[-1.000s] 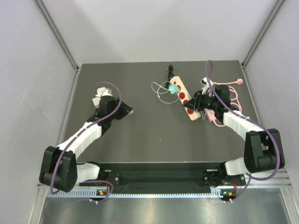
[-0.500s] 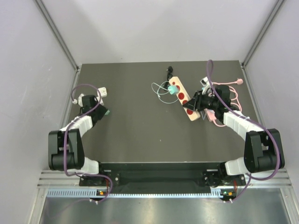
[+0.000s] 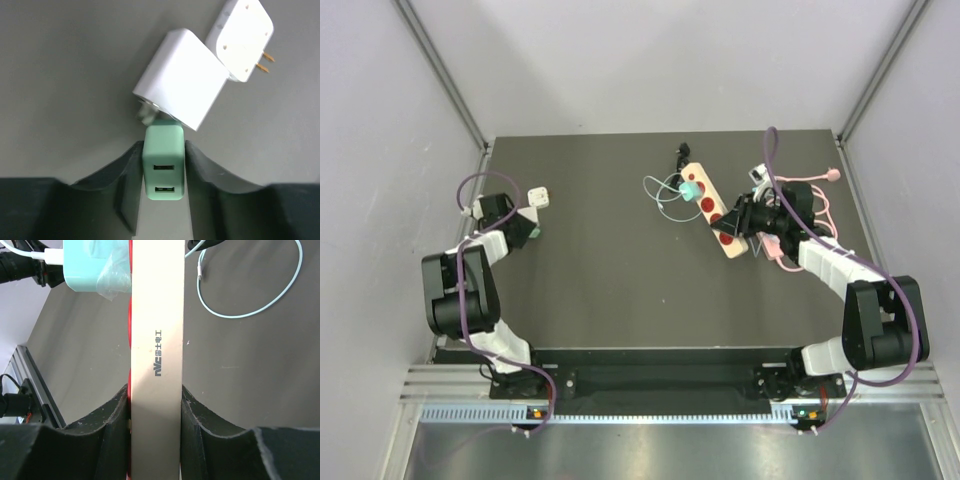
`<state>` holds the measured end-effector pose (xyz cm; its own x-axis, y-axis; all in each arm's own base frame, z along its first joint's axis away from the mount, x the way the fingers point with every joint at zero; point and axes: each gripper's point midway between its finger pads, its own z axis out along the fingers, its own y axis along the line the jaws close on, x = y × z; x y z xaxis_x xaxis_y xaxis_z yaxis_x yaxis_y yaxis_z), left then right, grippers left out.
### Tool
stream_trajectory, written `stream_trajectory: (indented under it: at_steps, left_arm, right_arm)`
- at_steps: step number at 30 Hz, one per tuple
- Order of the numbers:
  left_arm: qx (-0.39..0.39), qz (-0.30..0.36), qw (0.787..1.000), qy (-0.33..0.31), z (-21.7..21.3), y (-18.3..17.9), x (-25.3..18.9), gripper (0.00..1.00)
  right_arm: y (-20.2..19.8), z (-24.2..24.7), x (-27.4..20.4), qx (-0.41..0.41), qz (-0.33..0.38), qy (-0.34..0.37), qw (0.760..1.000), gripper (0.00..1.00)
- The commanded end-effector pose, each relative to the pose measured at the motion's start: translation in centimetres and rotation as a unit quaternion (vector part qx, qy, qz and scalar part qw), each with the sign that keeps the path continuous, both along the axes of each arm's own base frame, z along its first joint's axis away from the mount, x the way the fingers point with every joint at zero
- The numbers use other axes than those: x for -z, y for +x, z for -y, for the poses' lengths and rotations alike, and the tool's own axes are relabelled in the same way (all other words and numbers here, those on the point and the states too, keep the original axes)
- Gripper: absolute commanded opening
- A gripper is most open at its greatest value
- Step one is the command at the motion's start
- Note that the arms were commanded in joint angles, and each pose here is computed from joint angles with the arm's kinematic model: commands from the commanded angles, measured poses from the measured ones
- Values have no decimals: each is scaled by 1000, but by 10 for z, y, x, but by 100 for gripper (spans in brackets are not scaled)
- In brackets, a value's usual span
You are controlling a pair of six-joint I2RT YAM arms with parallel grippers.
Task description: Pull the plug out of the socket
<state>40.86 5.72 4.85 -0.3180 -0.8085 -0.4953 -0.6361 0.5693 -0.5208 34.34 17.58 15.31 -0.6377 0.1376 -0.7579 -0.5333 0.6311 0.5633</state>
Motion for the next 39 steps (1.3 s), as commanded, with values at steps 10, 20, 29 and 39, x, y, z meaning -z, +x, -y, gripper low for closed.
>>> stream_trajectory:
  at_steps: [10, 20, 29, 39]
  left_arm:
    - [-13, 3, 999, 36, -27, -3, -21, 80]
    - [106, 141, 984, 8, 19, 1, -96, 77]
    - [368, 252, 878, -174, 161, -38, -129, 79]
    - [470, 302, 813, -163, 306, -72, -178, 79]
  right_arm:
    - [17, -3, -43, -21, 100, 19, 995, 0]
    - [12, -7, -43, -48, 109, 22, 993, 0]
    - [12, -9, -40, -56, 110, 16, 992, 0]
    - [10, -13, -37, -62, 115, 0, 991, 0]
